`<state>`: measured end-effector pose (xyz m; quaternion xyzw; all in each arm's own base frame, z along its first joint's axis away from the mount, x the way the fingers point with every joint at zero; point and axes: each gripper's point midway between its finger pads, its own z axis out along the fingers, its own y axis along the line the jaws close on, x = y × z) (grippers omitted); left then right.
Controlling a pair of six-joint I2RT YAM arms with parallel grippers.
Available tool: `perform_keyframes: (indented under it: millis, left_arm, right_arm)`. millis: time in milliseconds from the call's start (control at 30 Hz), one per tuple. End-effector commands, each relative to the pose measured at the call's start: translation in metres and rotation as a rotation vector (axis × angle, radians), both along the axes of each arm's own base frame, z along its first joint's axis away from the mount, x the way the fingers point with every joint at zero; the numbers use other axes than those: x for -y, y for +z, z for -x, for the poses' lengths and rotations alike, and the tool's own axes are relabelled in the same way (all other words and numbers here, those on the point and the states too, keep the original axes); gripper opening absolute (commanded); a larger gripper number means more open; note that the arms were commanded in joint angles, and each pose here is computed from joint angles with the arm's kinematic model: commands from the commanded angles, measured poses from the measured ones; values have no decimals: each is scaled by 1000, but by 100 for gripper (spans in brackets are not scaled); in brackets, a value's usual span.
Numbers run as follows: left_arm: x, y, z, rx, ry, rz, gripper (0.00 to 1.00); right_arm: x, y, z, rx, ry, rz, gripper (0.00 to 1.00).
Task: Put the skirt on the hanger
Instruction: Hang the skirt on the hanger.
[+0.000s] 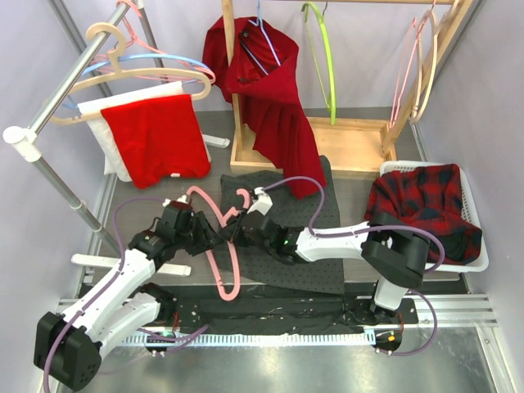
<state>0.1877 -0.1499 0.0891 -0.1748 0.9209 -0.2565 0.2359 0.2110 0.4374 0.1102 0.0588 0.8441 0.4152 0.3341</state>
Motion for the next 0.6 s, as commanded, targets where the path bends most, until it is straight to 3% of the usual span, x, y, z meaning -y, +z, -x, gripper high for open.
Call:
perform_keyframes:
  millis: [0,300,567]
  left_arm:
    - [2,6,-10,39,24,6,45]
    - [-5,-26,6,-54,25,-40,46]
    - [-8,-45,16,-104,25,-71,46]
  right_arm:
    - [-8,-9,-4,-16,-29,39,1]
    - [34,-80,13,38,-57,325,1]
    - [40,-93,13,86,-61,395,1]
